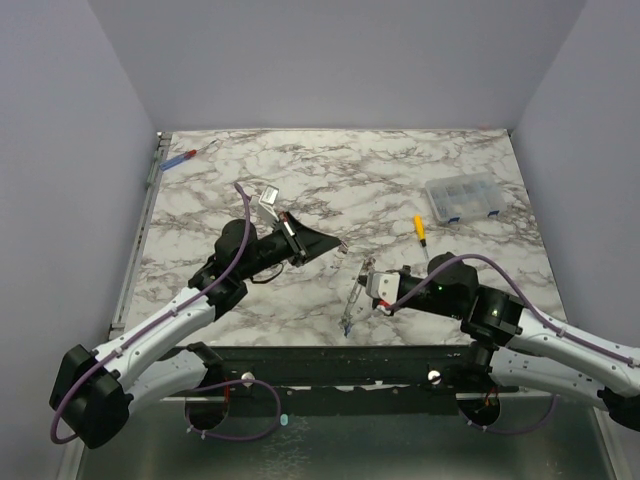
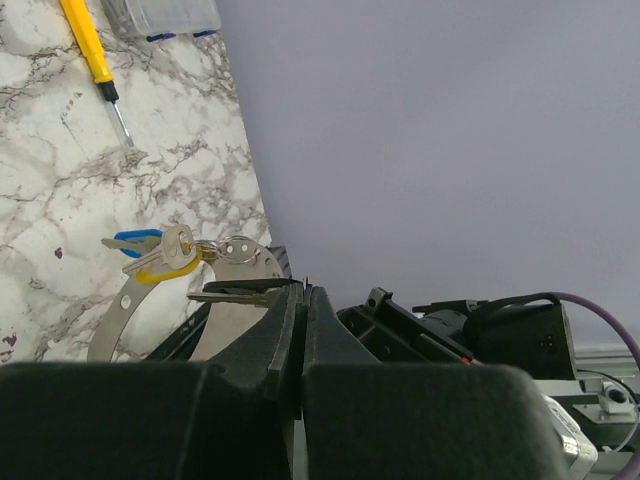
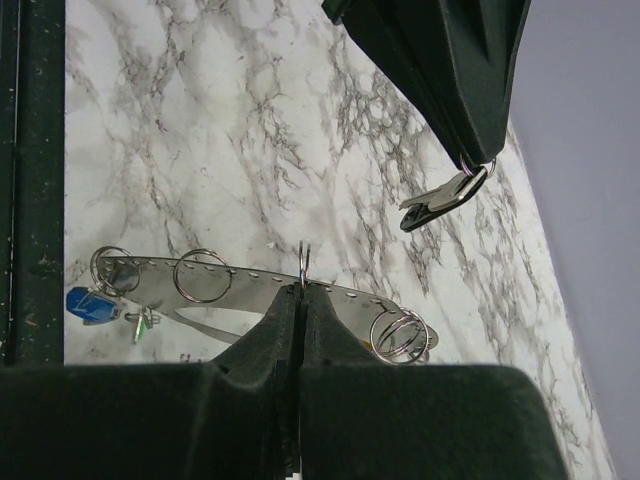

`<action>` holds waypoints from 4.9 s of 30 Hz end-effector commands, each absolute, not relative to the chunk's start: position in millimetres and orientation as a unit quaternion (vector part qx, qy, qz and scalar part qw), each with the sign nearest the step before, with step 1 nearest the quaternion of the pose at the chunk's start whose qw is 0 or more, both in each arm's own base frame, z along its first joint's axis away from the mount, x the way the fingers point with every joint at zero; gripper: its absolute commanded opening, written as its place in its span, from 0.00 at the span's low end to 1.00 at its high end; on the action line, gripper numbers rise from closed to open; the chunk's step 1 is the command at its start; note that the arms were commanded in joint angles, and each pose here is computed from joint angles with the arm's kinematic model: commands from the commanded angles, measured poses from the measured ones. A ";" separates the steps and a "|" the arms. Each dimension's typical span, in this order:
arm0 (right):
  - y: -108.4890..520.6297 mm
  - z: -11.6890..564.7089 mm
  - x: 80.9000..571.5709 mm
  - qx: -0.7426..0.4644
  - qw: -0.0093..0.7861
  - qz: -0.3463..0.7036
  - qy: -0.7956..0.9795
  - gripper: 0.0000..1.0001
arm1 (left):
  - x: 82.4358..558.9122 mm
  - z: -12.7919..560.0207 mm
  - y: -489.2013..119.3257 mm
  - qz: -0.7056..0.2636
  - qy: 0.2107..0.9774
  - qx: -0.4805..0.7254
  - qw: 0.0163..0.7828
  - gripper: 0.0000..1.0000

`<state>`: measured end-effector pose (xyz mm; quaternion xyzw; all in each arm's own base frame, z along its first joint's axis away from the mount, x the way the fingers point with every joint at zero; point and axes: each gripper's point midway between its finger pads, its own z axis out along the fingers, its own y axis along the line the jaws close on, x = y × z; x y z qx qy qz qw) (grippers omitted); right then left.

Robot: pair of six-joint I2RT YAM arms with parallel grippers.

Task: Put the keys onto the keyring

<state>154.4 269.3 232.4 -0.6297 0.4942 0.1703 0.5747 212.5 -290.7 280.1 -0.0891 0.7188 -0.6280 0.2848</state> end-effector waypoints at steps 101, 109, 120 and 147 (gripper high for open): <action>293.2 260.4 230.9 -0.555 0.650 0.064 0.516 0.01 | 218.1 226.9 -278.6 -0.498 0.779 -0.120 0.360 0.00; 286.5 261.0 221.3 -0.566 0.652 0.069 0.500 0.01 | 221.9 227.4 -275.4 -0.486 0.783 -0.122 0.370 0.00; 276.6 245.2 211.9 -0.575 0.637 0.076 0.508 0.01 | 228.2 187.2 -261.4 -0.435 0.805 -0.141 0.378 0.00; 232.9 234.4 190.4 -0.544 0.616 0.091 0.562 0.01 | 207.0 83.2 -193.2 -0.194 0.916 -0.090 0.340 0.61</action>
